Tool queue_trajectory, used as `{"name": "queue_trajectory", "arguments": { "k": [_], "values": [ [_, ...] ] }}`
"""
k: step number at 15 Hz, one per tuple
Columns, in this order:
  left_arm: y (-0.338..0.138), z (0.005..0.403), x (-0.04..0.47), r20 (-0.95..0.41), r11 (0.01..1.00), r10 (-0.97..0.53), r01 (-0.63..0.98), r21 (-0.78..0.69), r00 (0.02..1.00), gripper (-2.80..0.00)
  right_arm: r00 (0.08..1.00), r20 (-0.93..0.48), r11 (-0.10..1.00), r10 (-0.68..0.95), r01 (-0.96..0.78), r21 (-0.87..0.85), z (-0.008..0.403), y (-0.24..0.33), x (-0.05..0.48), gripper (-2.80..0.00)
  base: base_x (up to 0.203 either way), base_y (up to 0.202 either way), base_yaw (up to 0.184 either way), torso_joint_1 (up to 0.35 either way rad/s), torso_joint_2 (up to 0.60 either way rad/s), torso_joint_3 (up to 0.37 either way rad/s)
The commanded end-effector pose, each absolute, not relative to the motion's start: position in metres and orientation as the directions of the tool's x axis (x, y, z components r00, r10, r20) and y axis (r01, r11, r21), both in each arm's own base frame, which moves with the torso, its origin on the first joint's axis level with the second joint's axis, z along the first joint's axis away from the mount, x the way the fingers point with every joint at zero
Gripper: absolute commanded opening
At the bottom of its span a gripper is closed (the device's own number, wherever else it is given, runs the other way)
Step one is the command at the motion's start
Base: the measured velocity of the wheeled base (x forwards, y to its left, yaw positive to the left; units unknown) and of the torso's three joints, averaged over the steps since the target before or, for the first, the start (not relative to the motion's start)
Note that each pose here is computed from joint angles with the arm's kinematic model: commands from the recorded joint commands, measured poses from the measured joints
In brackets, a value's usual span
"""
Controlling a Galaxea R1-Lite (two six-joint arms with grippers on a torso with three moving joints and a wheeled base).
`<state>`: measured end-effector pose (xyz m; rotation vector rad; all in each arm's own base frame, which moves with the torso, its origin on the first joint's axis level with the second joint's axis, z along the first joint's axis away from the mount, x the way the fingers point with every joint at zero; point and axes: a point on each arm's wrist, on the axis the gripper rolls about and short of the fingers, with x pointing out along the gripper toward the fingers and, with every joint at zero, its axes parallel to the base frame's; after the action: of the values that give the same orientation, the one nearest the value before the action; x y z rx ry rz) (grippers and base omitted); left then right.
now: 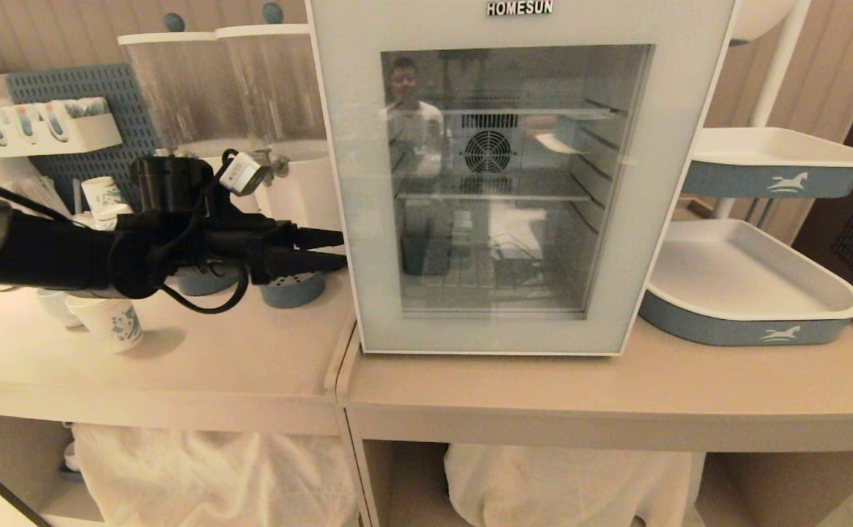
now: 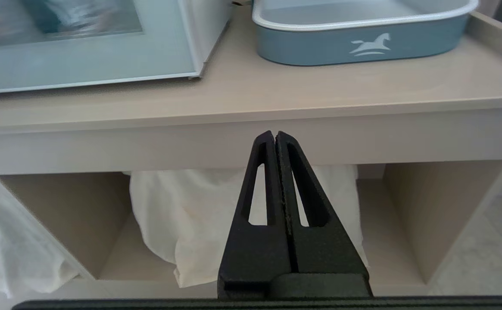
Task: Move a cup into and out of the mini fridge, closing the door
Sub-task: Open the freezer door
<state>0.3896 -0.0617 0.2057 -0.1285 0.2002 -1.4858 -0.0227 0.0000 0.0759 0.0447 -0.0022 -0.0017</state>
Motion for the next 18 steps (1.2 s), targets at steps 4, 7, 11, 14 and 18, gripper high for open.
{"name": "queue_trajectory", "arguments": {
  "k": [4,7,11,14,18],
  "values": [
    [-0.06,0.215,0.368,-0.052,0.078,-0.996,0.976,-0.204,0.069,0.0,1.0,0.005,0.999,-0.002,0.001,0.044,0.077,0.0,-0.023,-2.8,0.0,0.0,0.0,0.0,0.0,0.0],
    [-0.061,0.219,0.354,-0.052,0.07,-0.997,0.976,-0.205,0.06,0.0,1.0,0.005,0.999,-0.002,0.001,0.044,0.077,0.0,-0.023,-2.8,0.0,0.0,0.0,0.0,0.0,0.0],
    [-0.075,0.231,0.314,-0.051,0.02,-0.999,0.981,-0.192,0.01,0.0,1.0,0.002,0.999,-0.002,0.001,0.044,0.076,0.0,-0.023,-2.8,0.0,0.0,0.0,0.0,0.0,0.0],
    [-0.084,0.236,0.282,-0.053,-0.02,-0.998,0.982,-0.187,-0.03,0.0,1.0,0.002,0.999,-0.002,0.001,0.044,0.076,0.0,-0.023,-2.8,0.0,0.0,0.0,0.0,0.0,0.0],
    [-0.098,0.244,0.238,-0.061,-0.061,-0.996,0.984,-0.17,-0.072,0.0,1.0,0.003,0.999,-0.002,0.001,0.044,0.076,0.0,-0.023,-2.8,0.0,0.0,0.0,0.0,0.0,0.0]
  ]
}}
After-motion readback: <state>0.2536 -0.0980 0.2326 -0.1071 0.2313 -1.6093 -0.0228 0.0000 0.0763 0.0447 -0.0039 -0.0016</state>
